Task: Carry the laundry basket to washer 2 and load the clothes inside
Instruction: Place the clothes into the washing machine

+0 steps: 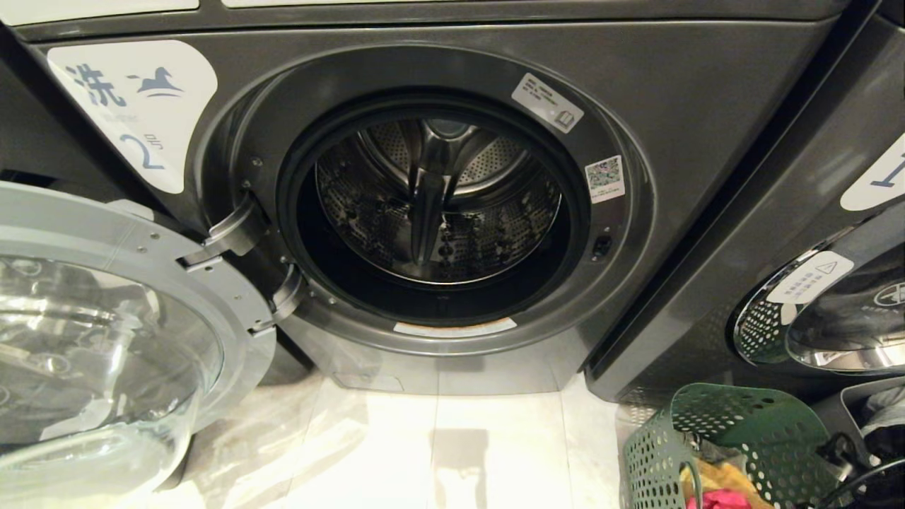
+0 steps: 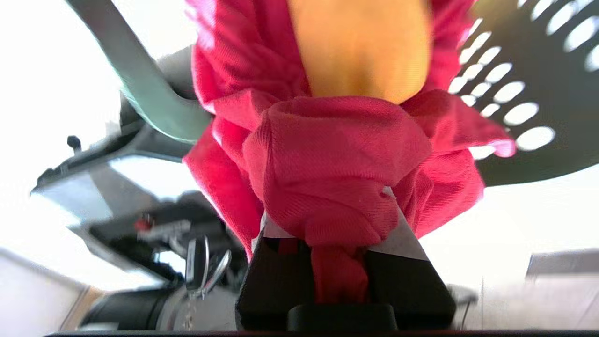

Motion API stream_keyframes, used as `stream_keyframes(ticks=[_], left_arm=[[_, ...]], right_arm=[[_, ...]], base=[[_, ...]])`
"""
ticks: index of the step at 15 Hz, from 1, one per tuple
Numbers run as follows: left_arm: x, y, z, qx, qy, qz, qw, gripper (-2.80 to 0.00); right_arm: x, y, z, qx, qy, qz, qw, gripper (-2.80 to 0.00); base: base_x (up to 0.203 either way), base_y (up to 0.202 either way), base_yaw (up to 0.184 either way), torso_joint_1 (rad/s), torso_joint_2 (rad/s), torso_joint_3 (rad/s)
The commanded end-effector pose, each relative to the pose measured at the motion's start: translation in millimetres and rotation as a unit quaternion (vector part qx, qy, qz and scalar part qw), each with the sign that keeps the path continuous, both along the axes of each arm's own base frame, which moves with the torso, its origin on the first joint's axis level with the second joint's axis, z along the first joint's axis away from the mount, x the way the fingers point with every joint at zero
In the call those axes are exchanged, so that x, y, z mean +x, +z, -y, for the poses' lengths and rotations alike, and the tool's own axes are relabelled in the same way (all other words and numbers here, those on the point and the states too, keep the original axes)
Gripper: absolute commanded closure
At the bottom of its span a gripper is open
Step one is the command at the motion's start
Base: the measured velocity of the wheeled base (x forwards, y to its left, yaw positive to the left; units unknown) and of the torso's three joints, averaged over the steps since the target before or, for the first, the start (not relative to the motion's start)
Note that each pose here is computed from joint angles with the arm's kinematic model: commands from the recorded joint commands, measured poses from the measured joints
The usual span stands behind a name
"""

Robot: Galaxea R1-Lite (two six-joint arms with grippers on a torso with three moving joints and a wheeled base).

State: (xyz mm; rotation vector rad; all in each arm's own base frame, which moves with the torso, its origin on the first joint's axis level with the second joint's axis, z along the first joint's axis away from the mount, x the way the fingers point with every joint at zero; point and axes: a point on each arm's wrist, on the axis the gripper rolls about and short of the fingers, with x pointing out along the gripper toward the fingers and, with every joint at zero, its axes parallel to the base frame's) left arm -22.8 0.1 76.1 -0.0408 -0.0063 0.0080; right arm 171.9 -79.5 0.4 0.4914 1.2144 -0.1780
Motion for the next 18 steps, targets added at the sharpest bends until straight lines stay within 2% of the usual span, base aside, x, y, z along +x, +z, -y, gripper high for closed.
stream_keyframes(ticks=[1, 4, 7, 10, 13, 16, 18], left_arm=[[0.0, 0.0, 0.0, 0.0, 0.0, 0.0, 1.0, 0.0], [0.0, 0.0, 0.0, 0.0, 0.0, 0.0, 1.0, 0.0], [0.0, 0.0, 0.0, 0.0, 0.0, 0.0, 1.0, 0.0], [0.0, 0.0, 0.0, 0.0, 0.001, 0.0, 1.0, 0.0], [0.0, 0.0, 0.0, 0.0, 0.0, 0.0, 1.0, 0.0], [0.0, 0.0, 0.0, 0.0, 0.001, 0.0, 1.0, 0.0], [0.0, 0.0, 0.0, 0.0, 0.0, 0.0, 1.0, 0.0]], right_arm=[[-2.2, 22.0, -0.8, -0.028, -0.002, 0.051, 0.998, 0.0], [-9.3, 44.0, -2.8, -0.074, -0.012, 0.092, 0.993, 0.0], [-28.1, 66.3, -10.3, -0.124, -0.027, 0.139, 0.982, 0.0], [-49.7, 92.5, -21.3, -0.168, -0.032, 0.219, 0.961, 0.0], [-63.4, 117.8, -28.2, -0.213, -0.033, 0.297, 0.93, 0.0], [-79.1, 140.3, -35.8, -0.285, -0.003, 0.359, 0.889, 0.0], [-87.2, 155.0, -40.0, -0.335, 0.024, 0.391, 0.857, 0.0]], base=[[0.0, 0.0, 0.0, 0.0, 0.0, 0.0], [0.0, 0.0, 0.0, 0.0, 0.0, 0.0], [0.0, 0.0, 0.0, 0.0, 0.0, 0.0], [0.0, 0.0, 0.0, 0.0, 0.0, 0.0], [0.0, 0.0, 0.0, 0.0, 0.0, 0.0], [0.0, 0.0, 0.0, 0.0, 0.0, 0.0], [0.0, 0.0, 0.0, 0.0, 0.0, 0.0]])
